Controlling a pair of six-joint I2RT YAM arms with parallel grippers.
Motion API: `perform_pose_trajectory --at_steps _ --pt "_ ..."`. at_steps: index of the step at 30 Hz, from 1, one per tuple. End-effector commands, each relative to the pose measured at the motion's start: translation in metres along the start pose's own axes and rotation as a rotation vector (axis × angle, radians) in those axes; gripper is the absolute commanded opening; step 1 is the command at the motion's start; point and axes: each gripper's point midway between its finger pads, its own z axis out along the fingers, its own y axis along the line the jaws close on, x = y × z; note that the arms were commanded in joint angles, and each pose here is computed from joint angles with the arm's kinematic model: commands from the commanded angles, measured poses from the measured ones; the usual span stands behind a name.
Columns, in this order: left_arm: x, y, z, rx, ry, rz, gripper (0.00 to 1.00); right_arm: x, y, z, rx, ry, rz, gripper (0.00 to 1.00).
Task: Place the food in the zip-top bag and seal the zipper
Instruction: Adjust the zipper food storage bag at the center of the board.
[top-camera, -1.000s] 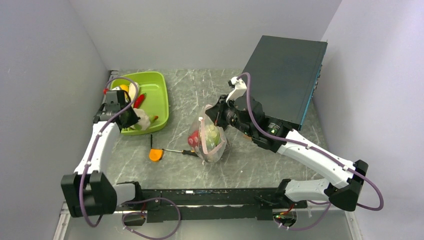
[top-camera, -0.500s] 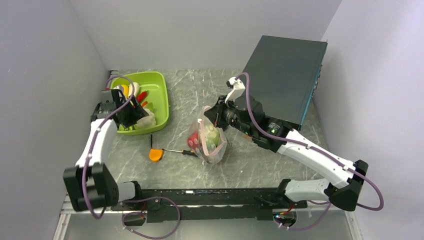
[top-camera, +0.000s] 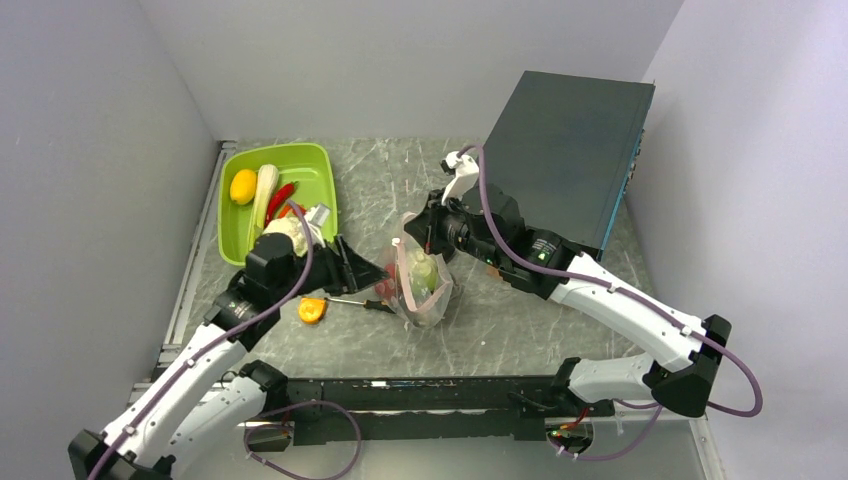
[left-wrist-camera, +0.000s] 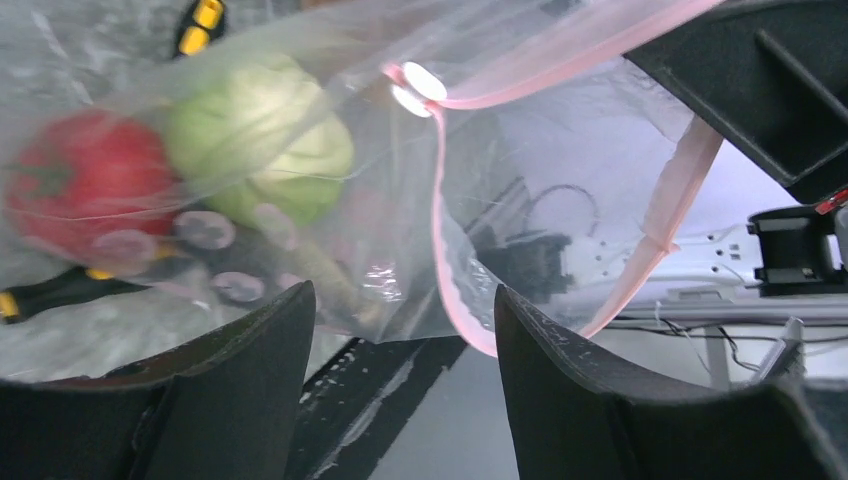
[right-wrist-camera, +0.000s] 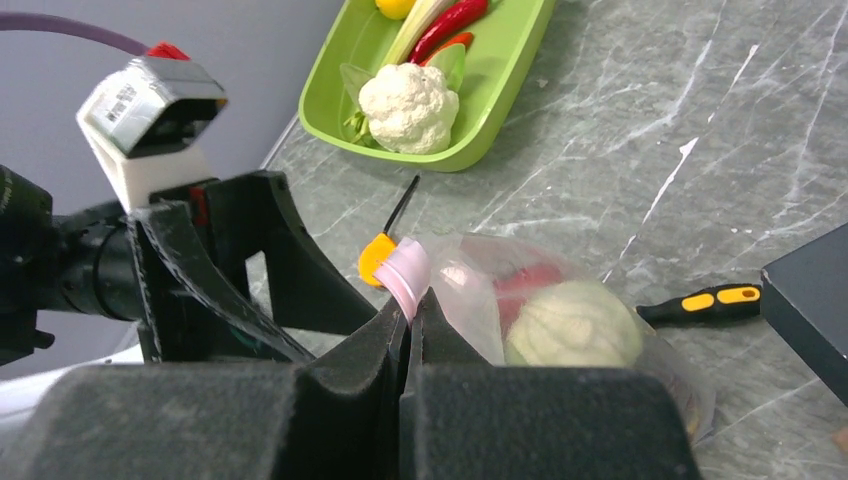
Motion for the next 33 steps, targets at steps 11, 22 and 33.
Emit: perform_pose_trajectory --at_steps 11,22,33 --pt "0.008 -0.030 0.045 -0.076 -0.033 -0.019 0.22 -0.025 0.011 -0.021 -0.023 -0.038 -0.116 0.00" --pt "-0.020 -0.066 0.011 -0.027 -0.110 0.029 0.00 -0.015 -0.050 -0.048 0.268 0.069 -0.454 0.16" --pt "-0.033 -0.086 -0.003 -0.026 -0.112 0.071 0.00 -0.007 -0.040 -0.029 0.514 0.175 -0.842 0.58"
